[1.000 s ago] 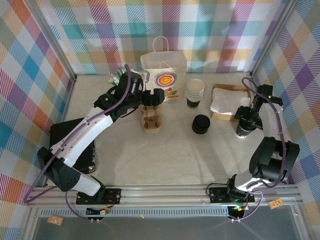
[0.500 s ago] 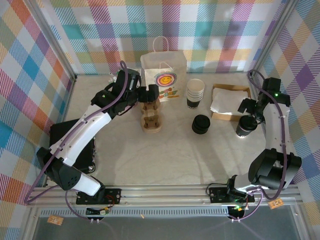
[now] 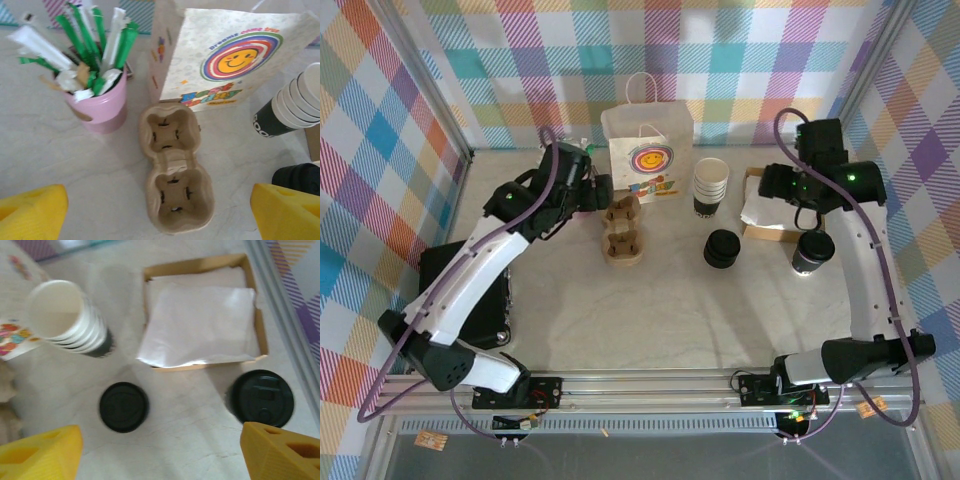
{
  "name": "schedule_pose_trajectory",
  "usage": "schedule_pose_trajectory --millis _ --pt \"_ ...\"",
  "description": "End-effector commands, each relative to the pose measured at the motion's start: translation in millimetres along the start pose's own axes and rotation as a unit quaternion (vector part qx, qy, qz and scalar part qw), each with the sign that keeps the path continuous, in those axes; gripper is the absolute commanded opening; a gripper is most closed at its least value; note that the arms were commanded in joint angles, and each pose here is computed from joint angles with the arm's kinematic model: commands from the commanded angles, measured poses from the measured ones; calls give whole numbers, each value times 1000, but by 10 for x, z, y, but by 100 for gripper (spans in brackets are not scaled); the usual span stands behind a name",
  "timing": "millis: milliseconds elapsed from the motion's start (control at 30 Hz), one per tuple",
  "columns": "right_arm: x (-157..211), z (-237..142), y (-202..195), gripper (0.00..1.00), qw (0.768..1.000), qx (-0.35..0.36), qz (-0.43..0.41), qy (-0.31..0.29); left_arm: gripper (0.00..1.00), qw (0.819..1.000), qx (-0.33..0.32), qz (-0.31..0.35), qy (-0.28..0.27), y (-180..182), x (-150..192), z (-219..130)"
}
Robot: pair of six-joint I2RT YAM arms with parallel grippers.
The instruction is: Pack the takeout coffee
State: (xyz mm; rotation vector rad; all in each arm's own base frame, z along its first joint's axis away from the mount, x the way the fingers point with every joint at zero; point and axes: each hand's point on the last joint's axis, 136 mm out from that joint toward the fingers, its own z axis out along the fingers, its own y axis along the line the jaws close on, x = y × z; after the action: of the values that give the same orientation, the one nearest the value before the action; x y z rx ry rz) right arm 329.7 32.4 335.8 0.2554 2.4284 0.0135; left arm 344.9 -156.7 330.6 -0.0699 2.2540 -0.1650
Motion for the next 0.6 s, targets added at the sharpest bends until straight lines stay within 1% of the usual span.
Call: schedule_pose_trajectory --millis 0,133,233,333,433,567 --pt "53 -21 298 76 1000 2 -15 19 93 999 -43 -24 9 313 119 -197" --pt "8 14 984 71 997 -30 -74 8 93 996 -70 -43 26 523 309 -303" --pt "53 103 1504 70 991 -50 -118 22 93 996 -78 -42 30 654 418 -409" --pt "140 201 1980 68 986 -67 -148 32 93 992 -108 -60 22 887 511 -560" --pt "269 343 2476 65 979 -99 -175 34 92 992 -106 -70 4 1001 561 -679" --pt "488 528 2975 62 972 -134 -186 45 92 992 -98 -76 -7 1102 696 -780"
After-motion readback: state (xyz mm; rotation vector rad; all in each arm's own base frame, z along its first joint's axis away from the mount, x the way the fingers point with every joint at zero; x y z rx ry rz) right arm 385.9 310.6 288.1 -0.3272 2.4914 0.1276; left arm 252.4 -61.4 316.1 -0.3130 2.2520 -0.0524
